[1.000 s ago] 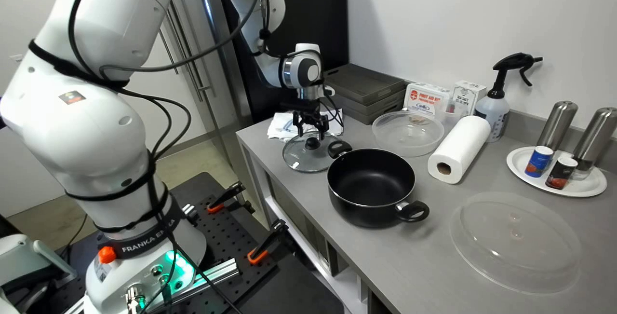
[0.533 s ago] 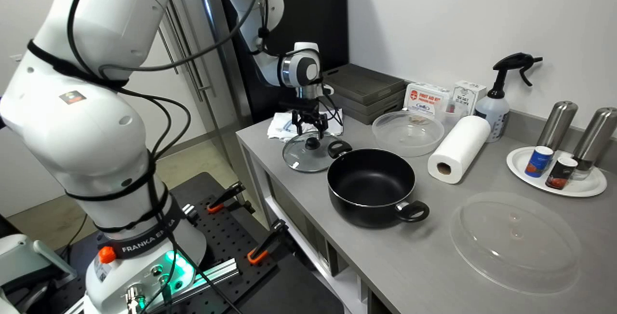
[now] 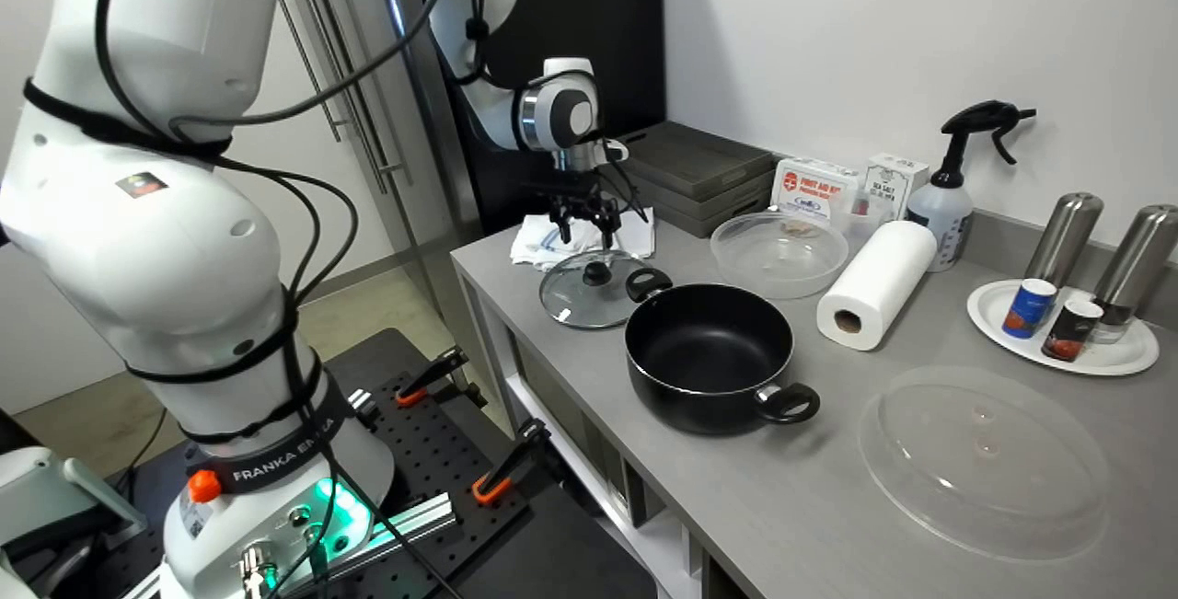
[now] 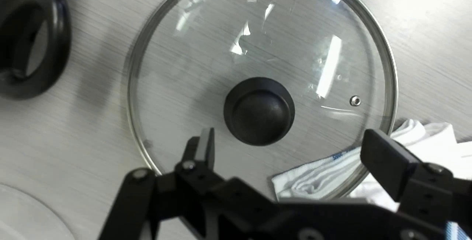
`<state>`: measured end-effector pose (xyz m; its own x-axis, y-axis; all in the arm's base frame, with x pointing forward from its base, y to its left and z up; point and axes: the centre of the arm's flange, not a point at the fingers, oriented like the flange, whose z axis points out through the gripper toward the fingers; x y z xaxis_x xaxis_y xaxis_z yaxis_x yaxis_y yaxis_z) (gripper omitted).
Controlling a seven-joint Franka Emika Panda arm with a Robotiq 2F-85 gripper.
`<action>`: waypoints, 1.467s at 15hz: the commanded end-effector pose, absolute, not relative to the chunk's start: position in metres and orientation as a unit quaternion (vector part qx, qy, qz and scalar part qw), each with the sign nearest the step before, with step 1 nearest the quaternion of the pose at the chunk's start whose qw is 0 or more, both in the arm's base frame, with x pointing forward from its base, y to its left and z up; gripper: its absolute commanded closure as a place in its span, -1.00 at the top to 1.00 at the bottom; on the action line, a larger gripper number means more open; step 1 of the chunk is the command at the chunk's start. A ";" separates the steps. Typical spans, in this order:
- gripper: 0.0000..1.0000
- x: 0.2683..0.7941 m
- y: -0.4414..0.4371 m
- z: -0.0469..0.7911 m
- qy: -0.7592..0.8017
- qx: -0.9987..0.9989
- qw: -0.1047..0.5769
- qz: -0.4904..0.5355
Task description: Pick up the lid from the pot and put it on the counter
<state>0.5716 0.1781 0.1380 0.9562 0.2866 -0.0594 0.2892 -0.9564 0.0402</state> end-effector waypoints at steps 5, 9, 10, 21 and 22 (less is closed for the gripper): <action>1.00 0.527 0.150 0.206 0.142 0.989 0.028 0.041; 1.00 0.515 0.133 0.233 0.129 0.989 0.029 0.071; 1.00 0.512 0.128 0.238 0.124 0.989 0.029 0.078; 1.00 0.511 0.094 0.255 0.094 0.990 0.030 0.103; 1.00 0.511 0.094 0.255 0.094 0.990 0.030 0.103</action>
<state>0.5110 0.0942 0.2552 0.9614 0.1918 0.1973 0.1793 -0.9806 0.0793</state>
